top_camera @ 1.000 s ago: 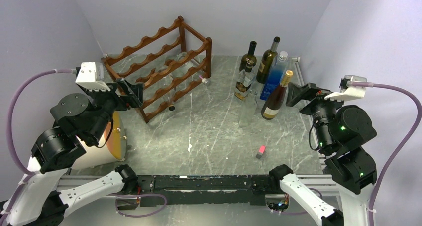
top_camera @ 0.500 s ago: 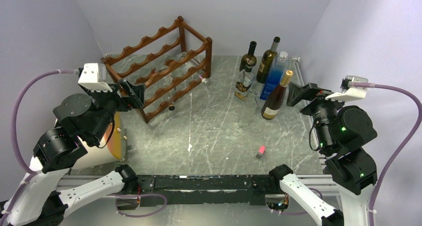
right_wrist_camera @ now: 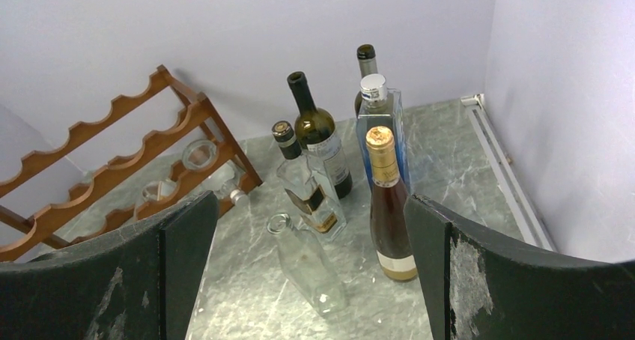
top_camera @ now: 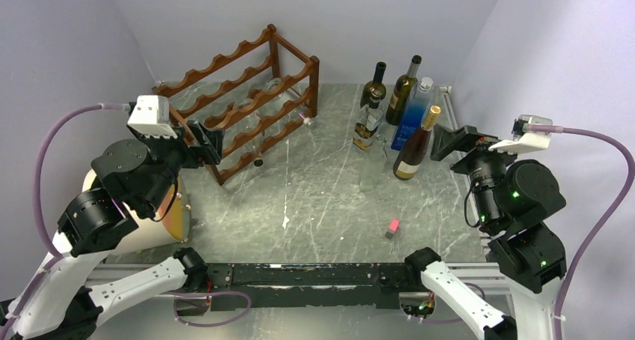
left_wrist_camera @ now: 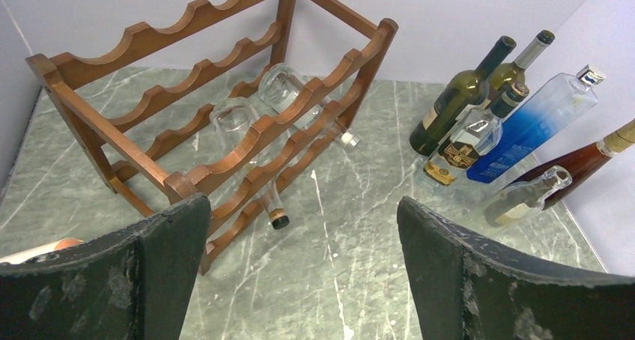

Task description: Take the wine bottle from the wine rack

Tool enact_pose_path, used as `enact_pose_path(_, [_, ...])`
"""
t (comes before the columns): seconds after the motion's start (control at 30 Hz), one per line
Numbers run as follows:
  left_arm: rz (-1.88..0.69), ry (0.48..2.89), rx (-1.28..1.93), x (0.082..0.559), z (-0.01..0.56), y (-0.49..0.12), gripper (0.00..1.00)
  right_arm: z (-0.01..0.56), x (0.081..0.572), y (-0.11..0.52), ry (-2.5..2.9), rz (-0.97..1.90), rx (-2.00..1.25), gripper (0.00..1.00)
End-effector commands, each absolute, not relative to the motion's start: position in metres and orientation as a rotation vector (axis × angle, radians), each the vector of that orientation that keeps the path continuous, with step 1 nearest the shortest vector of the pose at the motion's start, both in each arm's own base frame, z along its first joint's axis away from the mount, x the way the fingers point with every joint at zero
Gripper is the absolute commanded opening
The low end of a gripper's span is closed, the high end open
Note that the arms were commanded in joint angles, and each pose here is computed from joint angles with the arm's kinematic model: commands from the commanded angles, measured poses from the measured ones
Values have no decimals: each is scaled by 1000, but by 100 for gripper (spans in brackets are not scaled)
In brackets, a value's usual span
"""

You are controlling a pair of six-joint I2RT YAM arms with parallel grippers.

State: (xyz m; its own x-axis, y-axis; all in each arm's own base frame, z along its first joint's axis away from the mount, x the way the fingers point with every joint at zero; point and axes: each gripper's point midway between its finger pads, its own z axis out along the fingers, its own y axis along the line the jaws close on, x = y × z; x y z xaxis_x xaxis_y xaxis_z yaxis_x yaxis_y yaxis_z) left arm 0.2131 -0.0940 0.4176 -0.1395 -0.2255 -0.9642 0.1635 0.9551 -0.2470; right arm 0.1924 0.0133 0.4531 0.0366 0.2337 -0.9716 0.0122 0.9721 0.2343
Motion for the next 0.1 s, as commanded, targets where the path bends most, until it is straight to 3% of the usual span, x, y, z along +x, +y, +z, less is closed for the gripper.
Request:
enact_pose_path(0.0, [-358,1653,-48,215,423,-97,98,446,190,12,1519,163,180,100])
enact_pose_path(0.07, [-364,1654,-46,214,423,-98,98,447,189,9,1516,158,207,100])
